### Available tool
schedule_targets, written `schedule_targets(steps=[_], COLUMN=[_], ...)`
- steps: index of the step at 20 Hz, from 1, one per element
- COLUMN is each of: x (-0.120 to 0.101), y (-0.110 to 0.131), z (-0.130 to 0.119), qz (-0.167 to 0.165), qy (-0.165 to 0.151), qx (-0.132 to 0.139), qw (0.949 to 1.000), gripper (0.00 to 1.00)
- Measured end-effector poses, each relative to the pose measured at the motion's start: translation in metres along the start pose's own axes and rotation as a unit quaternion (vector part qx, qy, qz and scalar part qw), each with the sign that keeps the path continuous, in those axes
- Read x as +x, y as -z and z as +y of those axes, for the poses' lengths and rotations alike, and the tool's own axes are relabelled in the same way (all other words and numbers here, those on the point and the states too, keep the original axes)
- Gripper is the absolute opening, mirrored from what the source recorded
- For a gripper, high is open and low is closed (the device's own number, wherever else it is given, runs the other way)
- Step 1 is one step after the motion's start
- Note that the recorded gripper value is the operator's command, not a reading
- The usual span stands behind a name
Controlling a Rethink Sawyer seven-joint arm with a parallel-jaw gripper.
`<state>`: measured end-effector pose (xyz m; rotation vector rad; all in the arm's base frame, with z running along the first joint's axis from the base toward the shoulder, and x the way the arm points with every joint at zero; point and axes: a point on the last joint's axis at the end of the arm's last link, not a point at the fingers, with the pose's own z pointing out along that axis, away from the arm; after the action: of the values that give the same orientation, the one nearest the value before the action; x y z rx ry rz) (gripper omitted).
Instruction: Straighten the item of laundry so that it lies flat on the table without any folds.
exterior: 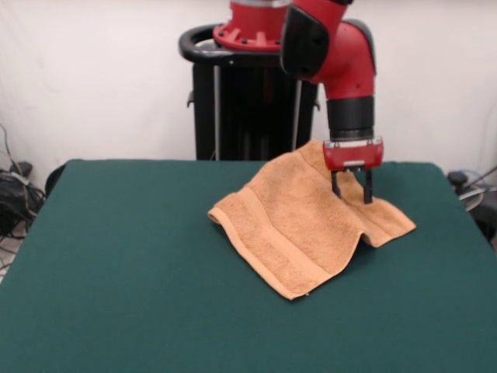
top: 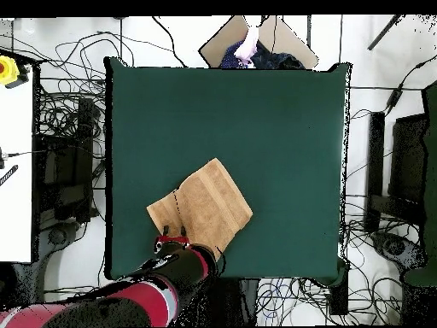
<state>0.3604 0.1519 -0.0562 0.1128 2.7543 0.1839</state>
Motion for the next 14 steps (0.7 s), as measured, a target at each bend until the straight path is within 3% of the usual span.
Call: schedule_targets(steps=[14], x=[-0.0014], y=[-0.0019], z=[-0.0045], qz=[0.000], qy=[-0.041], qx=[-0.017], qw=[0.9990], gripper=[1.00])
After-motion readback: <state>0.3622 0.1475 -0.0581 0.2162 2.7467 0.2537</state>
